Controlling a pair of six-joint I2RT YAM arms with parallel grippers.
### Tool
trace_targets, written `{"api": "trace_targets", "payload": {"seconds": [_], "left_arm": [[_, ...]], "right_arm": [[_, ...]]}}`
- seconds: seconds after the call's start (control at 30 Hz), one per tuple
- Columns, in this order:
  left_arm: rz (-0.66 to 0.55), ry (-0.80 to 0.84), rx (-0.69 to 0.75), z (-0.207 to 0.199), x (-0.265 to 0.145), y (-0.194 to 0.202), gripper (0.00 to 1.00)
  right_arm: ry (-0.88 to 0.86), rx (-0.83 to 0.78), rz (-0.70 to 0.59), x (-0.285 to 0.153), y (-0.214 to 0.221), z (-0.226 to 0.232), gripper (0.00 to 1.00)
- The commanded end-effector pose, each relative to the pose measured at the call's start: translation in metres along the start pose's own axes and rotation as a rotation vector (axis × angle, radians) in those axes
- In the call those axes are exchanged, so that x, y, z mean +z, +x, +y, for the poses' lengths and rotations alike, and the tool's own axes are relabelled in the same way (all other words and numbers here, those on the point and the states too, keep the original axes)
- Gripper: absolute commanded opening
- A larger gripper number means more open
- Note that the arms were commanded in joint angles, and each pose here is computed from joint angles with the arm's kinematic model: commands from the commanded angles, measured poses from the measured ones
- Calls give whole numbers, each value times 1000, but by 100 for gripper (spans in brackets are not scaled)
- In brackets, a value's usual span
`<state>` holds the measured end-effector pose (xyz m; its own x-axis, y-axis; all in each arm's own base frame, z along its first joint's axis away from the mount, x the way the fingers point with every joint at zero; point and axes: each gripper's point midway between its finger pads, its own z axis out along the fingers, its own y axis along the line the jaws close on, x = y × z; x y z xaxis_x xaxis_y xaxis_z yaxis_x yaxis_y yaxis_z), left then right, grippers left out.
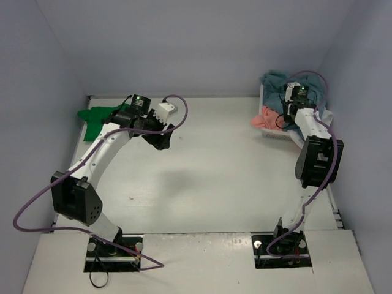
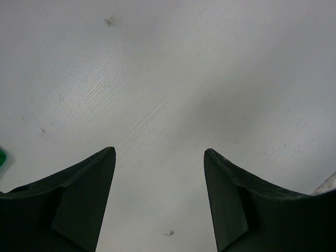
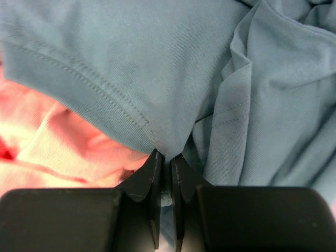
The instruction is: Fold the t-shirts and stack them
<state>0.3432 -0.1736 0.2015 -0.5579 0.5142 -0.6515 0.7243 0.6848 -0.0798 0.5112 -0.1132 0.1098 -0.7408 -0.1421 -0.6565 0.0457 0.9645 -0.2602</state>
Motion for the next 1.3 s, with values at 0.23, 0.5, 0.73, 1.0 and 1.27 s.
{"api": "trace_targets", "payload": {"seconds": [0.23, 0.5, 0.73, 1.0, 1.27], "left_arm": [[-53, -84, 37, 16, -17, -9, 63], [-7, -112, 15, 27, -10, 5, 63], [-22, -97, 12, 21, -18, 0, 63], [-7, -84, 5, 21, -14, 1, 63], [2, -70, -1, 19, -12, 3, 63]], "right_arm": [[-56, -78, -512, -198, -168, -4, 0], [-70, -146, -741, -313, -219, 20, 0], [-77, -172, -615, -255, -187, 19, 0], [-31, -147, -434, -168, -148, 3, 0], [-130, -202, -148, -68, -78, 39, 34]]}}
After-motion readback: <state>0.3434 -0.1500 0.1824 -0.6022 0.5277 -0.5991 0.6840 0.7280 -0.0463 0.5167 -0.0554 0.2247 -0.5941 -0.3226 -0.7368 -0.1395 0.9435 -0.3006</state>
